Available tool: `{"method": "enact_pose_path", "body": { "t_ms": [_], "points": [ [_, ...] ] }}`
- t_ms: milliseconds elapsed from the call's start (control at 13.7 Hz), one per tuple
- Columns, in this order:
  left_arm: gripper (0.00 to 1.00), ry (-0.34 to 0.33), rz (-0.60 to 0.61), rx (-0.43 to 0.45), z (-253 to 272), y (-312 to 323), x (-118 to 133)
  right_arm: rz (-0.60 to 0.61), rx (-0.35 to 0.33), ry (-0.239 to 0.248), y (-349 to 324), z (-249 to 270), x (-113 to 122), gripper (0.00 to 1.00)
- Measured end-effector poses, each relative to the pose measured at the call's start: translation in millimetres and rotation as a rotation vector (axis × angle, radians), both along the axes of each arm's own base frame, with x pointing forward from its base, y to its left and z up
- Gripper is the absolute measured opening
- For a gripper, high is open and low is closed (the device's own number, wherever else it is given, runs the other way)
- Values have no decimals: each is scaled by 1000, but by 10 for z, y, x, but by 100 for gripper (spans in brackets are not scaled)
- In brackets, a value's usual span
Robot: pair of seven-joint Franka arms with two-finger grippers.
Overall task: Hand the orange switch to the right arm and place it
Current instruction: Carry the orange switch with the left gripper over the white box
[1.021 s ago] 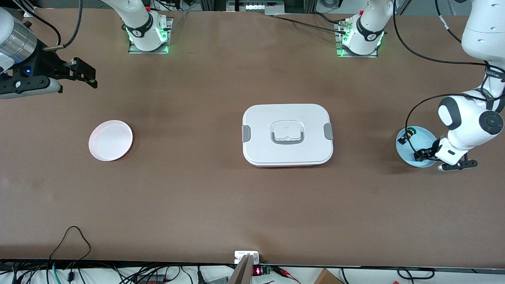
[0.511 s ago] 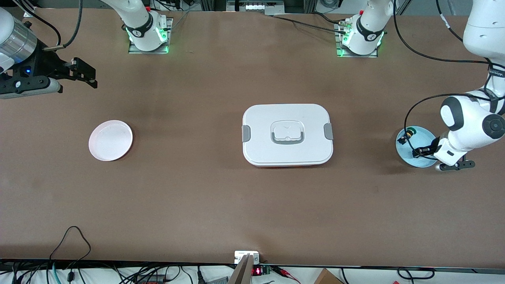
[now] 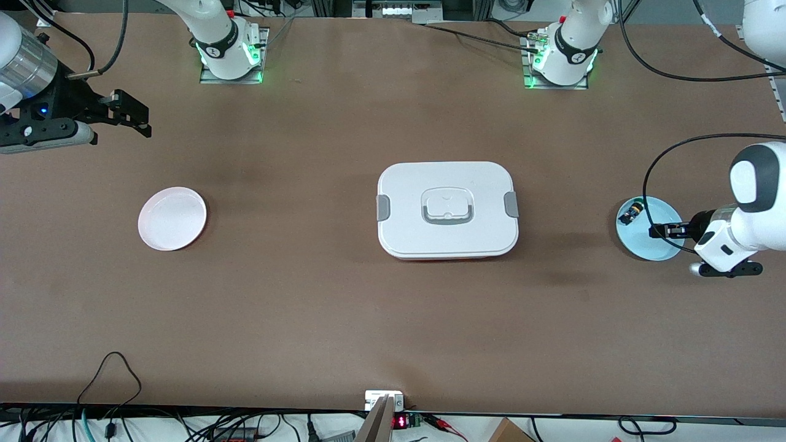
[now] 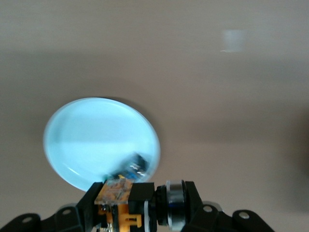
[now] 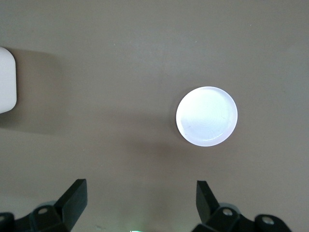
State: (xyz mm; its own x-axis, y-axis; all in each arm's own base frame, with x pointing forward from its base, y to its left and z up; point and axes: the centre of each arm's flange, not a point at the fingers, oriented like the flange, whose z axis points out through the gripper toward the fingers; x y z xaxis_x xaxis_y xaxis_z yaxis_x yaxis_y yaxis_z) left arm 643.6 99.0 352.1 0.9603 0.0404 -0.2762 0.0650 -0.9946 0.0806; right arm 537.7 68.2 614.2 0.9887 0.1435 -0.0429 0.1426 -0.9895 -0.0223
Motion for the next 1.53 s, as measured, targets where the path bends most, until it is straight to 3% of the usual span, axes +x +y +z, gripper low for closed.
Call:
{"method": "enact_pose_path", "body": {
  "t_ms": [292,584,803,876,1021,1240,1532],
  "points": [
    [72,24,34,-234,311,-545,71,0,0,0,0,-1,0,100],
    [72,94,0,-530,513,-1359,15,-1,0,1,-3,-2,1,100],
    [72,77,-102,-646,830,-2070,-13,-1,0,1,-4,-3,1,100],
    [72,43,-125,-708,929,-2240,2,-1,0,1,-5,-3,1,100],
    [72,-86,-220,-881,1090,-2444,63,-1,-1,1,-7,-3,3,100],
    [72,-373,-451,-1097,1159,-2617,173,-6,-6,-7,-33,-28,39,100],
    [72,-797,-702,-1256,997,-3312,242,-21,-43,-3,-147,-110,106,100]
  ]
}}
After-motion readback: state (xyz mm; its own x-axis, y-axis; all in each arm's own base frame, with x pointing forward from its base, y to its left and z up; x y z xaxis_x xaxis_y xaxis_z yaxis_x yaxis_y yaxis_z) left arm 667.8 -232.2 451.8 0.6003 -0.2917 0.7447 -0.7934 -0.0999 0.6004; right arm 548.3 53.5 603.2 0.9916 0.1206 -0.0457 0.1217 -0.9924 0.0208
